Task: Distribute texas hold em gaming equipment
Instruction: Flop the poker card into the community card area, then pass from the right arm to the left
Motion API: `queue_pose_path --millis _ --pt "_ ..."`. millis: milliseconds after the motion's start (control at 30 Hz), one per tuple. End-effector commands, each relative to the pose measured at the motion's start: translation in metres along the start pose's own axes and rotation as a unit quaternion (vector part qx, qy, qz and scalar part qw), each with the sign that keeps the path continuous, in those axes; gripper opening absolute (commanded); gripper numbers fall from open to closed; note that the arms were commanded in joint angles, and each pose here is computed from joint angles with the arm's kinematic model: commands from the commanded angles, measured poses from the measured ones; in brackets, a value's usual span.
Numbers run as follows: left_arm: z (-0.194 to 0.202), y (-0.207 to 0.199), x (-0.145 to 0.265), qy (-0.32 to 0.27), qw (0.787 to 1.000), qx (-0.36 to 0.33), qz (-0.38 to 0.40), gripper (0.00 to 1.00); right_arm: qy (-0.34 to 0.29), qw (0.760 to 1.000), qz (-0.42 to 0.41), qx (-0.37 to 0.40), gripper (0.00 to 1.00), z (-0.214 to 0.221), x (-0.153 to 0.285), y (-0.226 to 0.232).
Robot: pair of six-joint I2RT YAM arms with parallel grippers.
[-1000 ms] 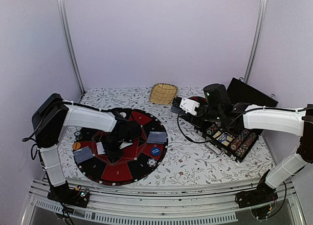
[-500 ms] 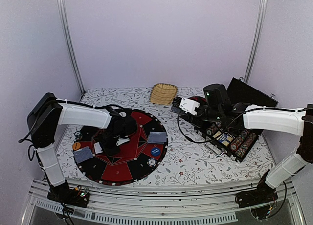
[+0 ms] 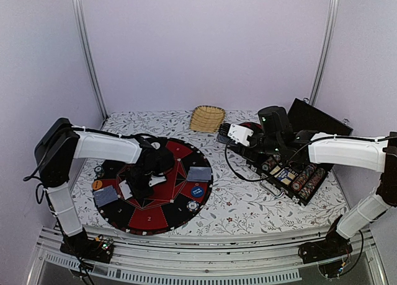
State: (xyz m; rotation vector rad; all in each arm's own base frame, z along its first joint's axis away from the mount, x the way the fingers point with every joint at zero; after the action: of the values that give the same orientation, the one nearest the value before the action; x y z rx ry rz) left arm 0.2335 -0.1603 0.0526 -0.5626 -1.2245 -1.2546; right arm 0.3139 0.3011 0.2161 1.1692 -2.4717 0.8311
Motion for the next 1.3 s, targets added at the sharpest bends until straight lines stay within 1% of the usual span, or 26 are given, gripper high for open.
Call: queue_pose_path --millis 0,67,167,233,300,400,467,533,567,600,633,667,700,767,833,867,900,1033,1133,1267 --pt "-0.008 -0.01 0.015 -0.033 0.999 -0.016 0.014 0.39 -0.012 1.0 0.012 0.003 0.48 -0.007 0.008 -0.006" --pt "-0.011 -0.012 0.018 -0.041 0.999 -0.019 0.015 0.44 -0.012 1.0 0.012 0.003 0.47 -0.007 0.008 -0.006" --pt "-0.014 0.002 0.03 -0.057 0.998 0.0 -0.013 0.46 -0.013 1.0 0.013 0.003 0.48 -0.007 0.009 -0.006" --pt "-0.02 0.017 0.046 -0.084 0.996 0.029 -0.031 0.5 -0.014 1.0 0.013 0.003 0.48 -0.008 0.009 -0.006" --pt "-0.026 0.035 0.066 -0.121 0.989 0.08 -0.017 0.51 -0.014 1.0 0.013 0.003 0.48 -0.008 0.01 -0.007" --pt "-0.034 0.068 0.097 -0.193 0.97 0.148 -0.018 0.53 -0.017 1.0 0.013 0.004 0.48 -0.011 0.011 -0.007" --pt "-0.042 0.089 0.122 -0.262 0.946 0.19 -0.015 0.57 -0.019 1.0 0.011 0.003 0.48 -0.012 0.011 -0.007" --pt "-0.052 0.107 0.153 -0.354 0.908 0.225 0.01 0.63 -0.019 1.0 0.008 0.003 0.48 -0.013 0.011 -0.006" --pt "-0.058 0.11 0.172 -0.407 0.884 0.227 0.03 0.7 -0.019 1.0 0.007 0.003 0.48 -0.013 0.011 -0.006" --pt "-0.066 0.111 0.194 -0.467 0.854 0.223 0.05 0.75 -0.02 1.0 0.005 0.002 0.48 -0.014 0.011 -0.006" --pt "-0.072 0.108 0.216 -0.526 0.82 0.211 0.077 0.79 -0.021 1.0 0.003 0.002 0.48 -0.015 0.01 -0.005" --pt "-0.079 0.102 0.233 -0.578 0.785 0.196 0.108 0.82 -0.024 1.0 0.001 0.003 0.48 -0.017 0.011 -0.004" --pt "-0.083 0.093 0.253 -0.627 0.744 0.174 0.148 0.83 -0.027 1.0 -0.001 0.004 0.48 -0.019 0.01 -0.002" --pt "-0.089 0.087 0.277 -0.686 0.68 0.158 0.203 0.84 -0.03 0.999 -0.006 0.009 0.48 -0.023 0.009 0.002" --pt "-0.095 0.084 0.289 -0.714 0.642 0.145 0.239 0.86 -0.033 0.999 -0.01 0.014 0.48 -0.028 0.008 0.005" --pt "-0.1 0.084 0.288 -0.715 0.634 0.144 0.257 0.87 -0.036 0.999 -0.014 0.015 0.48 -0.03 0.007 0.007" --pt "-0.105 0.082 0.286 -0.713 0.631 0.144 0.27 0.89 -0.039 0.999 -0.017 0.016 0.48 -0.032 0.007 0.009" --pt "-0.119 0.08 0.274 -0.704 0.627 0.147 0.299 0.91 -0.048 0.998 -0.029 0.02 0.48 -0.039 0.003 0.016" --pt "-0.125 0.078 0.271 -0.707 0.619 0.144 0.311 0.98 -0.049 0.998 -0.036 0.022 0.48 -0.041 -0.001 0.02" --pt "-0.13 0.072 0.267 -0.705 0.617 0.137 0.322 0.98 -0.053 0.997 -0.044 0.022 0.48 -0.043 -0.004 0.023"
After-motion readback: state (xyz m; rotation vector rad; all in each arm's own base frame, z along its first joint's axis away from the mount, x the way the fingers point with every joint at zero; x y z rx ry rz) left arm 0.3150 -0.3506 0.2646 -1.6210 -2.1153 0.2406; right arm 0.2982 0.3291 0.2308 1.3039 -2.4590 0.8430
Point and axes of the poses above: each gripper's point midway between its finger pads, its own x axis back along the fingers, its own y axis along the line the jaws close on, z = x × y, the point moved 3 cm from there along x, back along the fingers, and after that the axes turned 14 degrees about -x, right-handed, at the moved point
